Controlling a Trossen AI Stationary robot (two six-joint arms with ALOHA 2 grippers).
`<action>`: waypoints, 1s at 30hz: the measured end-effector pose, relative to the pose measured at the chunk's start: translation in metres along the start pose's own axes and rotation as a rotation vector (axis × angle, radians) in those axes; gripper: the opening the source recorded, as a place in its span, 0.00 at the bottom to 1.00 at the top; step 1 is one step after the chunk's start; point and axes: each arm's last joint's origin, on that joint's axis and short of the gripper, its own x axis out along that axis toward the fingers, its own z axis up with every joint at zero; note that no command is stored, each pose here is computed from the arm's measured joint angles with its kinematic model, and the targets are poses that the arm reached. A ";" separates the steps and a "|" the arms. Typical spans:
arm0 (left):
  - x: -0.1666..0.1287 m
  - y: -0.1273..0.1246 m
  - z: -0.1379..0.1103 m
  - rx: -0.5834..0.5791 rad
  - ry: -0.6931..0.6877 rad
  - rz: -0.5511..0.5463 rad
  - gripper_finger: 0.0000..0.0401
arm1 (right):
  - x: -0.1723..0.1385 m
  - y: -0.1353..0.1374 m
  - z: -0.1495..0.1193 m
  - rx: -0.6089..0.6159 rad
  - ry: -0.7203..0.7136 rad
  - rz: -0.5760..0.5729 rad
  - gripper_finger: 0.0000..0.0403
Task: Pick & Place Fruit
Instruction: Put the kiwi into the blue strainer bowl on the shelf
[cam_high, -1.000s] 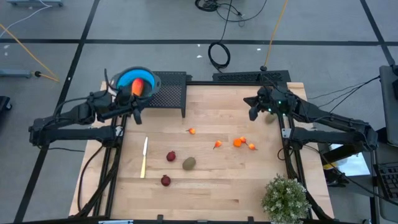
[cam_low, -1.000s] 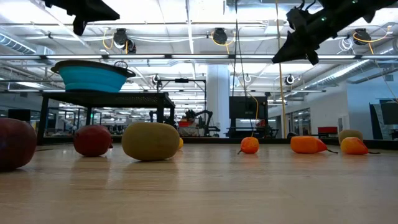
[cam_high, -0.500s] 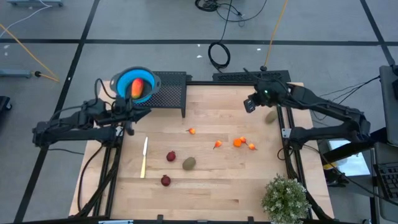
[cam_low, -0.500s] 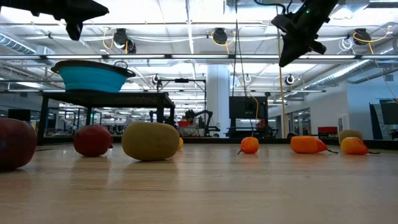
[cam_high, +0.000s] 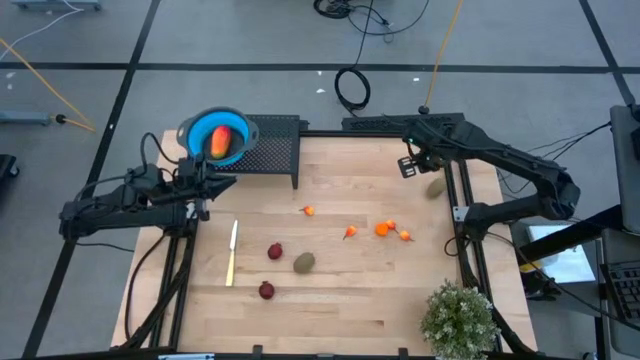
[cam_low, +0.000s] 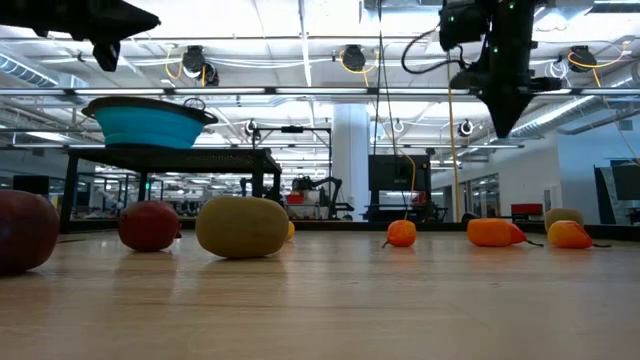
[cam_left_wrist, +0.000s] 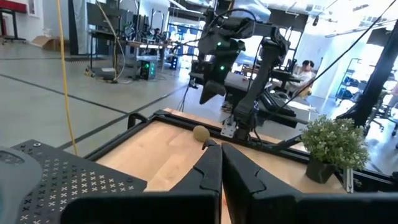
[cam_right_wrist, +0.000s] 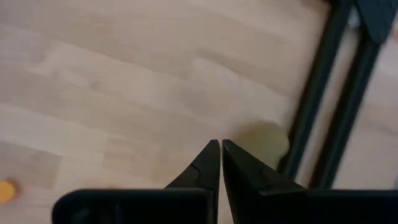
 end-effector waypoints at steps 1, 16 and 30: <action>-0.001 0.000 0.000 0.001 -0.003 -0.001 0.02 | 0.002 -0.002 0.000 0.018 0.020 -0.018 0.04; -0.002 0.000 -0.001 0.029 -0.001 0.000 0.03 | 0.033 -0.011 -0.012 0.275 0.123 -0.133 0.40; -0.001 0.000 -0.001 0.031 0.001 0.000 0.03 | 0.065 -0.030 -0.026 0.426 0.211 -0.256 0.69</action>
